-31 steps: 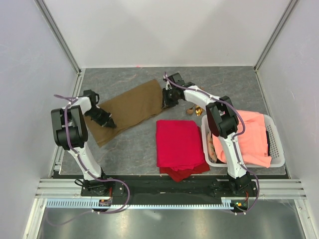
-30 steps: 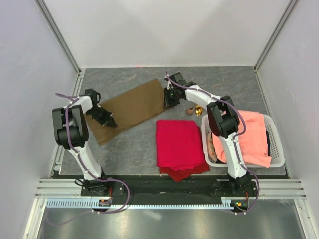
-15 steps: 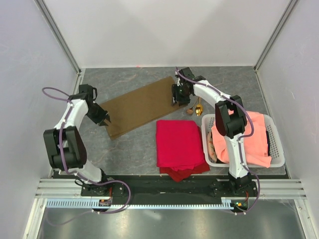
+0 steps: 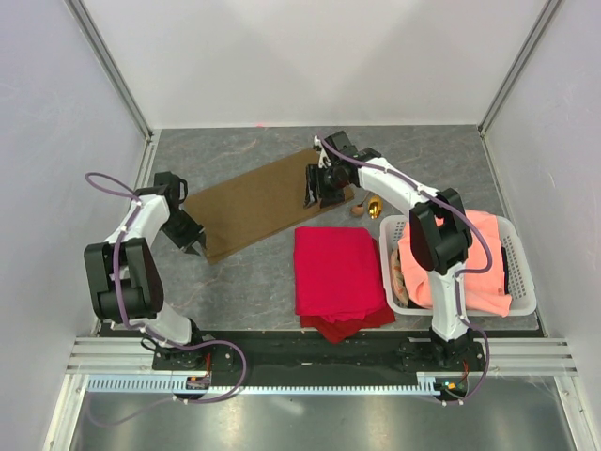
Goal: Fold the napkin into a case and place the utensils inside
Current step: Smooth out the rectangle-folded napkin at the center of the board.
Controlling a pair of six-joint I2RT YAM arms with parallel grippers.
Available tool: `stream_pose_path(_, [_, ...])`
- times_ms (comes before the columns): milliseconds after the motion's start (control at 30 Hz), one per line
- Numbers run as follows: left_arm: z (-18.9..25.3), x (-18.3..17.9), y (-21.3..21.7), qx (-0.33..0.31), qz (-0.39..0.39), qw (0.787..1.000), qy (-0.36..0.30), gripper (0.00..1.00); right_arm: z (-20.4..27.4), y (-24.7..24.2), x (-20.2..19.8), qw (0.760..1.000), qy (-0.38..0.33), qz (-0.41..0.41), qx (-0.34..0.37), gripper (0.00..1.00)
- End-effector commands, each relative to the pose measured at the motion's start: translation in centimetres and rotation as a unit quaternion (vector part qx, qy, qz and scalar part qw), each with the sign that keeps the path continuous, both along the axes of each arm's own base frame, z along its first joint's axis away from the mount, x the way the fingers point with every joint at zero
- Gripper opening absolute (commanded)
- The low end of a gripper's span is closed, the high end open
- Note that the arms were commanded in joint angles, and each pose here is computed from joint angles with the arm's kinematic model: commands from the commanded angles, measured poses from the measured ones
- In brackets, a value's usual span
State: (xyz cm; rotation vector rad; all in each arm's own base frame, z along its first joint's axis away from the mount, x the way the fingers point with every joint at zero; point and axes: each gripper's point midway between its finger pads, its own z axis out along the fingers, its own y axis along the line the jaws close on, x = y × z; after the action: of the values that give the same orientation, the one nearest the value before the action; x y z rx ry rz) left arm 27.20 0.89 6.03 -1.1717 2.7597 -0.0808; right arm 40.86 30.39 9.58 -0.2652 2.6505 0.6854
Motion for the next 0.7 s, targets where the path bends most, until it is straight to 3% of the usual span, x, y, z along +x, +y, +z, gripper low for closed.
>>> stream_pose_path(0, [-1.0,1.0,1.0,0.027,-0.029,0.999,-0.008,0.34,1.1,0.5,-1.2,1.000,-0.001,0.009,0.021,0.61])
stream_pose_path(667, [-3.7,2.5,-0.3,-0.013,-0.031,0.999,-0.007,0.33,1.3,0.3,-1.7,1.000,-0.007,0.020,0.022,0.62])
